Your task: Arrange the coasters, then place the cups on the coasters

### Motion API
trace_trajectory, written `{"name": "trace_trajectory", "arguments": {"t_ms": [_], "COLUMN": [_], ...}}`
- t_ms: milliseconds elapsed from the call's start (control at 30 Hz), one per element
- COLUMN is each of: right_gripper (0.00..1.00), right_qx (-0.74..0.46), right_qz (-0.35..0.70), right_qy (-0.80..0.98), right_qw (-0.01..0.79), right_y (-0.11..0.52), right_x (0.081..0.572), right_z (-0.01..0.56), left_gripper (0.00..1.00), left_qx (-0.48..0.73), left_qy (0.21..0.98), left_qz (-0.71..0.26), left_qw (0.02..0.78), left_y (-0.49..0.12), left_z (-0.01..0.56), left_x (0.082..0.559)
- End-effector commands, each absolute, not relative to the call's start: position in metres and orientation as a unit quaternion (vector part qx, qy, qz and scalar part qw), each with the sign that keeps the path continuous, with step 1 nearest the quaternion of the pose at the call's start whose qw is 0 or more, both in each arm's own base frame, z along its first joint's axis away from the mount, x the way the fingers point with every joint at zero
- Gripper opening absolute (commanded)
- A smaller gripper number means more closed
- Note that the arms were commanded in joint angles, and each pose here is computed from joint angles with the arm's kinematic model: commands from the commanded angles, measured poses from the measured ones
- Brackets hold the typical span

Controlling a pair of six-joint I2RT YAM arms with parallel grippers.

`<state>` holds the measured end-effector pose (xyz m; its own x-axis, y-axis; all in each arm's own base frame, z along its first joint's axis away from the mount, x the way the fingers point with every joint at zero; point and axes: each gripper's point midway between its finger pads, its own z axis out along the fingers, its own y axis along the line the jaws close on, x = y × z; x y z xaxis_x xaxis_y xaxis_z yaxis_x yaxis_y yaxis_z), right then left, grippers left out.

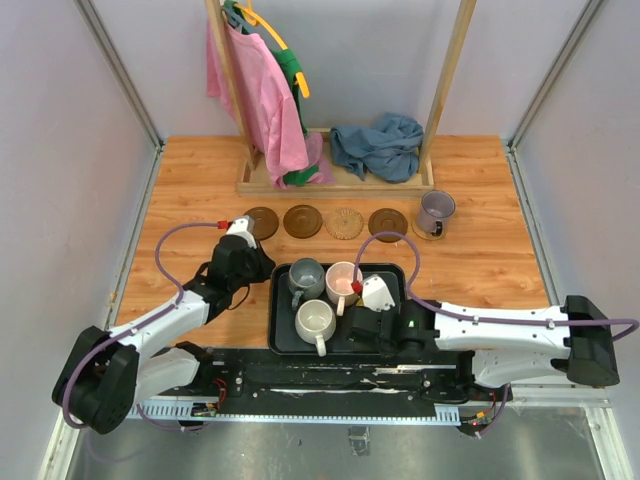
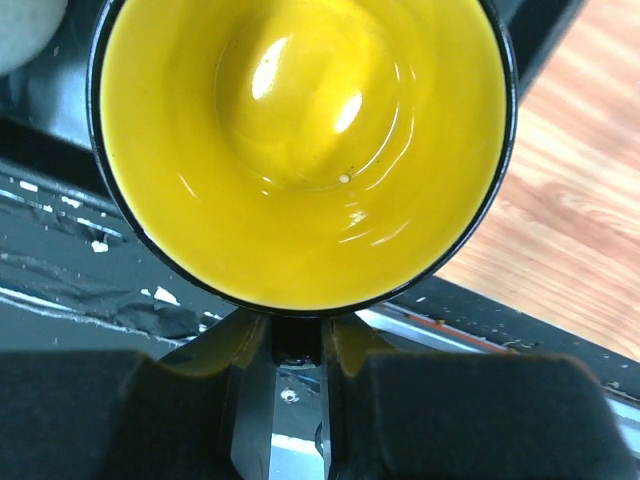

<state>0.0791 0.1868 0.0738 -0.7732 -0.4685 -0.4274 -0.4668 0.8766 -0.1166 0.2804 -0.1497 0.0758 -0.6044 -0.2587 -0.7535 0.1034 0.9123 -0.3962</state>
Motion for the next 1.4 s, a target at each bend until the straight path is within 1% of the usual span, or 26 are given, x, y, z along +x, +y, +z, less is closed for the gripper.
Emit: {"name": "trace_trajectory", "arguments": {"t_ms": [0,233,500,733,1000,1200,1367], "right_gripper": [0.01,0.01,0.01,0.01,0.01,0.01,0.01], "right_qx": [-0.209,-0.138,-0.089,-0.093,-0.087,-0.086,-0.079], "right_qz": [-0.038,-0.062,-0.063,-0.069,-0.027,-0.004,-0.003], "right_qy": [0.922,0.902,0.890,0.895,0.898,0.915,0.927], "right_qw": [0.322,0.405,0.442,0.431,0.430,0.394,0.367], "right_y": [0.174,0.147,0.126,0.131,0.146,0.154,0.155], "right_x": [0.111,0.151,0.213,0.272,0.340,0.369,0.377], "right_z": [0.117,0.157,0.186,0.180,0.166,0.143,0.130], "left_gripper": [0.11,0.11,0.11,0.11,0.11,0.11,0.11], "left_qx": [-0.045,-0.047,-0.043,-0.041,-0.044,-0.044,-0.047], "left_qy": [0.867,0.866,0.862,0.864,0.866,0.867,0.868], "left_qz": [-0.206,-0.207,-0.202,-0.181,-0.169,-0.161,-0.162], "left_qw": [0.452,0.453,0.463,0.468,0.468,0.470,0.468], "left_y": [-0.150,-0.152,-0.155,-0.156,-0.155,-0.153,-0.152], "left_z": [0.080,0.079,0.091,0.096,0.095,0.097,0.097], "left_x": [0.280,0.284,0.297,0.313,0.321,0.324,0.321]}}
